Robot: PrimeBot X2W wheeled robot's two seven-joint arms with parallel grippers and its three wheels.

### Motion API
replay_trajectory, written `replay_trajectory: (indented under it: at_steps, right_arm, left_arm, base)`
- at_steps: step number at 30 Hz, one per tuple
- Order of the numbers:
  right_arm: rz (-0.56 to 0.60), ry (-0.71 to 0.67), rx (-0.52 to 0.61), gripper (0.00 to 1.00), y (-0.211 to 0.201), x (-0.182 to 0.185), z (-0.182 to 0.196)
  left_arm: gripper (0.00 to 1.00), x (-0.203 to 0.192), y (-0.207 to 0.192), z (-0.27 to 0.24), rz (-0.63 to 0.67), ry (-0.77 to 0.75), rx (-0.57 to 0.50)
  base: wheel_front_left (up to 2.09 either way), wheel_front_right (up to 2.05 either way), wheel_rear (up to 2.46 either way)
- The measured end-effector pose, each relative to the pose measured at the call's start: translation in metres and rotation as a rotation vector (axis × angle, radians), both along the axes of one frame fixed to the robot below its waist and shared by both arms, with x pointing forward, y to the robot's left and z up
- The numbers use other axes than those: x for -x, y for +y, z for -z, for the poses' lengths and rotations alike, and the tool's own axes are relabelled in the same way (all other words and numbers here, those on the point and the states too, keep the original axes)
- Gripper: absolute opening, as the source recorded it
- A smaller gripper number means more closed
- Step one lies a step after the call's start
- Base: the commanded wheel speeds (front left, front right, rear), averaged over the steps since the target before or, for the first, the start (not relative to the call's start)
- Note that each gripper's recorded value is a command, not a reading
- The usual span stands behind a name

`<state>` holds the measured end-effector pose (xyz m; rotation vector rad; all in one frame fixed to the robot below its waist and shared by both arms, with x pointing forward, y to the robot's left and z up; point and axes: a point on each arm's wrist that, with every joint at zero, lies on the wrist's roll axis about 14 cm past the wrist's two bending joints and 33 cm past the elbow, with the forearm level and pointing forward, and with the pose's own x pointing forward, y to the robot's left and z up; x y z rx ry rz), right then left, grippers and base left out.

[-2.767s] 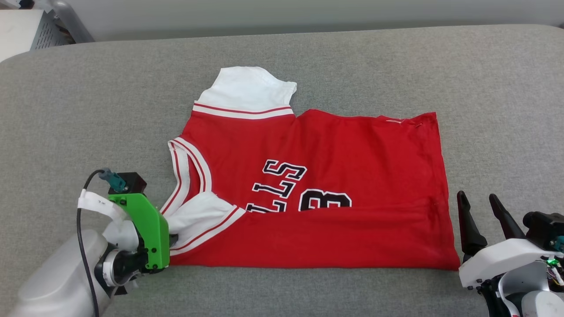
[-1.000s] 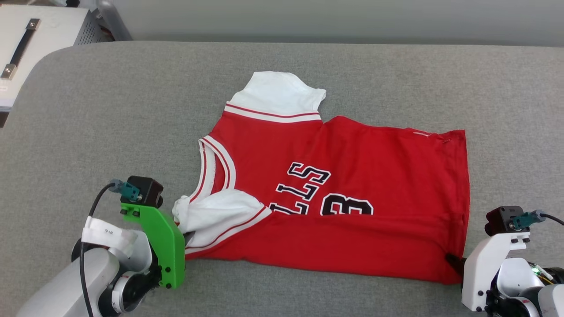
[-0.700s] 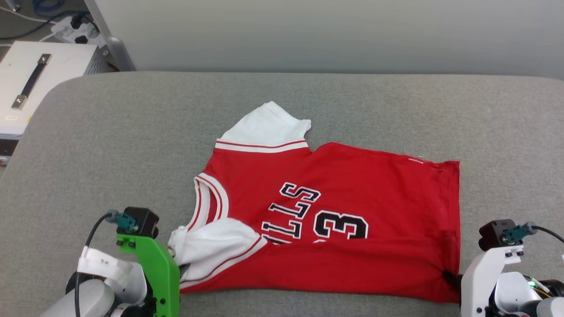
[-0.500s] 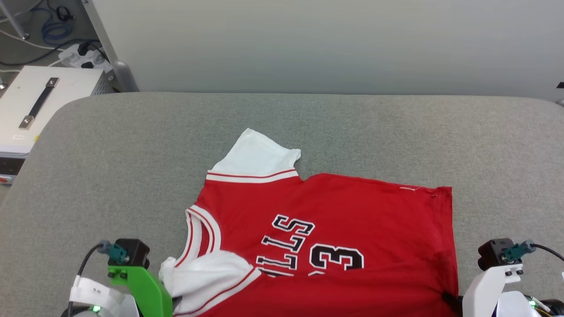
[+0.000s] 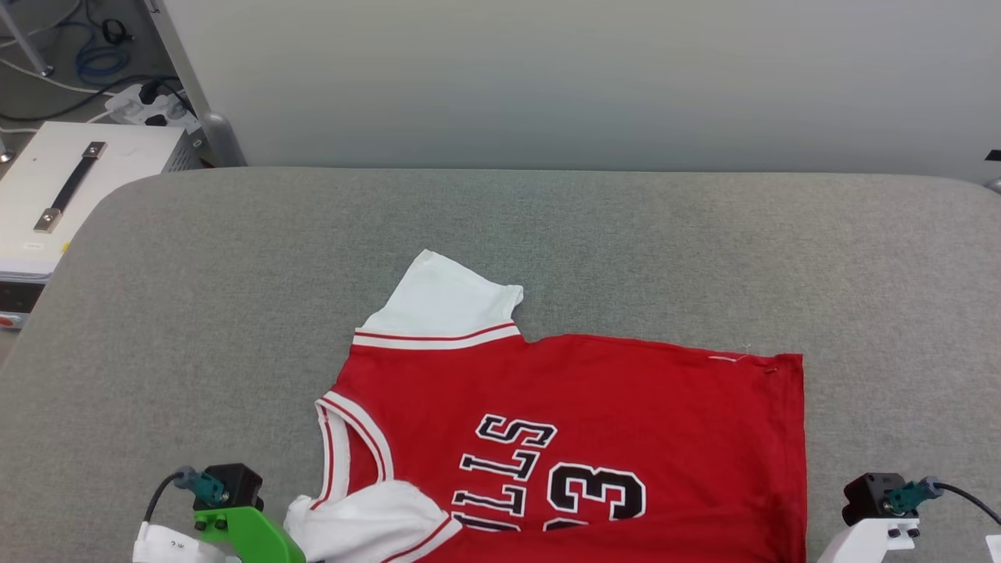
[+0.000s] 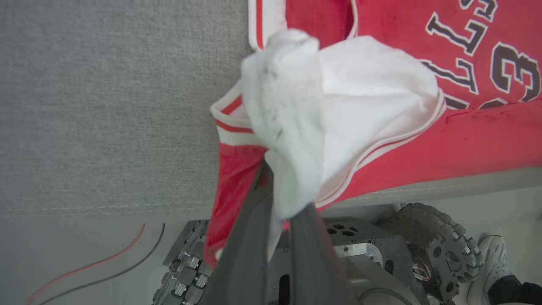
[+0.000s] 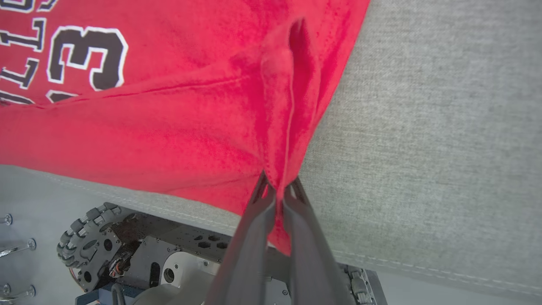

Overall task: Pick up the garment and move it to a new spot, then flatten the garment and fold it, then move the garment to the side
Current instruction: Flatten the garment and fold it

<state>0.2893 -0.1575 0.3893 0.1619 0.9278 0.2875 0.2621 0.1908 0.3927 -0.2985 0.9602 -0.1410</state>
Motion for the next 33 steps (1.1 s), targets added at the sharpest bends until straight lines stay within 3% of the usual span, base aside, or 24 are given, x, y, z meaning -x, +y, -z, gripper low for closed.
replay_trajectory:
  at_steps: [4, 5, 6, 7, 8, 9, 10, 22, 33]
  right_arm:
    - [0.028, 0.02, -0.021, 0.0, 0.002, 0.004, 0.009]
    - [0.034, 0.022, -0.025, 0.31, 0.002, 0.004, 0.011]
    - [0.043, 0.018, -0.033, 1.0, 0.002, 0.004, 0.012]
    - [0.053, 0.004, -0.041, 1.0, 0.003, 0.003, 0.011]
    - [0.061, -0.006, -0.047, 1.0, 0.004, 0.002, 0.011]
    - [0.068, -0.023, -0.052, 1.0, 0.004, 0.0, 0.01]
    - [0.075, -0.046, -0.054, 1.0, 0.003, -0.003, 0.008]
    - [0.233, -0.552, -0.004, 1.0, -0.025, -0.064, -0.074]
    - [0.289, -0.833, 0.043, 1.0, -0.038, -0.09, -0.136]
  left_arm:
    - [0.0, -0.01, 0.0, 0.008, 0.005, 0.013, 0.0]
    - [0.0, -0.012, -0.001, 0.011, 0.004, 0.019, 0.006]
    - [0.0, -0.013, -0.002, 0.013, 0.005, 0.025, 0.008]
    - [0.0, -0.014, -0.003, 0.016, 0.002, 0.033, 0.01]
    - [0.33, -0.015, -0.004, 0.018, -0.002, 0.036, 0.015]
    - [0.8, -0.017, -0.006, 0.02, -0.001, 0.037, 0.019]
    - [1.0, -0.017, -0.006, 0.021, 0.0, 0.039, 0.02]
    - [1.0, -0.077, 0.012, -0.035, -0.036, -0.27, -0.051]
    - [1.0, -0.145, 0.01, -0.101, -0.05, -0.615, -0.114]
  base:
    - [0.0, 0.0, 0.0]
    - [0.0, 0.0, 0.0]
    - [0.0, 0.0, 0.0]
    - [0.0, 0.0, 0.0]
    - [0.0, 0.0, 0.0]
    - [0.0, 0.0, 0.0]
    - [0.0, 0.0, 0.0]
    - [0.0, 0.0, 0.0]
    - [0.0, 0.0, 0.0]
